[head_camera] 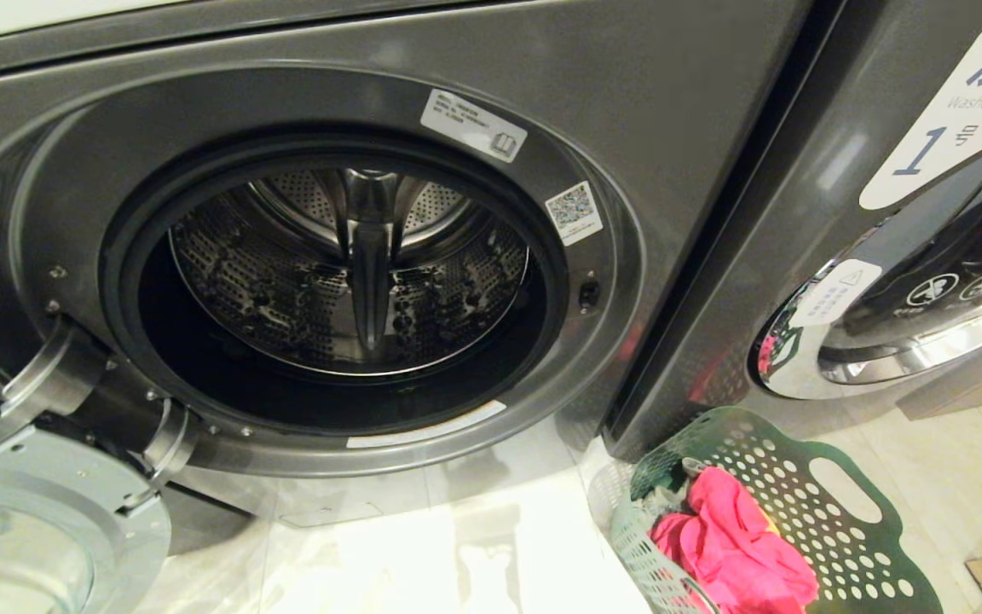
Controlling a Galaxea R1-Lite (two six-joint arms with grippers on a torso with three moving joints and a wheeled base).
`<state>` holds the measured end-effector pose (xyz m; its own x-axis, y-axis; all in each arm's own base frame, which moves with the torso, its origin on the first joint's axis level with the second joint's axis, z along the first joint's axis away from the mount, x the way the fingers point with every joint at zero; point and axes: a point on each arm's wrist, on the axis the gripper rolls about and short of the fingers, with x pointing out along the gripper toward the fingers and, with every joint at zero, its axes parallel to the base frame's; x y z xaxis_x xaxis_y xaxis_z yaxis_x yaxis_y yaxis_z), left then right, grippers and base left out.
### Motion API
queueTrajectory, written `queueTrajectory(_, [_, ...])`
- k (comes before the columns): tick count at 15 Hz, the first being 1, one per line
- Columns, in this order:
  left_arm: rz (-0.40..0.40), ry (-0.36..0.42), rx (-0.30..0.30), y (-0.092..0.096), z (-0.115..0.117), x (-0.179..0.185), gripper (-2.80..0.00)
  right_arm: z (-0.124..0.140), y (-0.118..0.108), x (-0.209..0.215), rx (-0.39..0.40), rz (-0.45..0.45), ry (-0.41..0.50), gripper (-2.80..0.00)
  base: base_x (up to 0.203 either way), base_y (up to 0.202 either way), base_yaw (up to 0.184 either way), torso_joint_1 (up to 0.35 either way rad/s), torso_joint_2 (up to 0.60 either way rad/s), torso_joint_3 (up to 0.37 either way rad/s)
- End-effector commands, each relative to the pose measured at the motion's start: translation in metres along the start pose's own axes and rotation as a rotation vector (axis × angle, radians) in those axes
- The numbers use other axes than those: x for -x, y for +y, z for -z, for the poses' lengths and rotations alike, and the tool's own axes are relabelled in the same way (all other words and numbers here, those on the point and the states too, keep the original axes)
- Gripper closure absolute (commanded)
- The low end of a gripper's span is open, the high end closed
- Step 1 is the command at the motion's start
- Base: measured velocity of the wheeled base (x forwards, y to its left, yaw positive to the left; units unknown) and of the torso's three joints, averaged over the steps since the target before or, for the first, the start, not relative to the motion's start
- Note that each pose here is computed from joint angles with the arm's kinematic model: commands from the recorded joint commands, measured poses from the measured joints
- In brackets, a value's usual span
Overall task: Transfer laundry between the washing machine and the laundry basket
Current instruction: Close the washing machine door with the left hand
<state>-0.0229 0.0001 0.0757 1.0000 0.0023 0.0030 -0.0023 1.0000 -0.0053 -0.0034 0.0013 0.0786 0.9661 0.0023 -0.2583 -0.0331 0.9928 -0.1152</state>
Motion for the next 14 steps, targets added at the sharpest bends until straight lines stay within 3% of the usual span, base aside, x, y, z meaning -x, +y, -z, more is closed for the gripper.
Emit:
queueTrajectory(1, [-0.001, 0.001, 0.001, 0.000, 0.000, 0.000, 0.00, 0.002, 0.000, 0.005, 0.007, -0.009, -0.060, 0.00, 0.000, 0.000, 0.000, 0.000, 0.00, 0.000])
queueTrajectory(5, [-0.001, 0.001, 0.001, 0.000, 0.000, 0.000, 0.00, 0.009, 0.001, 0.019, 0.012, -0.003, -0.247, 0.00, 0.000, 0.000, 0.000, 0.000, 0.00, 0.000])
queueTrajectory(14, [-0.001, 0.000, 0.001, 0.000, 0.000, 0.000, 0.00, 0.009, 0.001, 0.018, 0.002, 0.012, -0.248, 0.00, 0.000, 0.000, 0.000, 0.000, 0.00, 0.000])
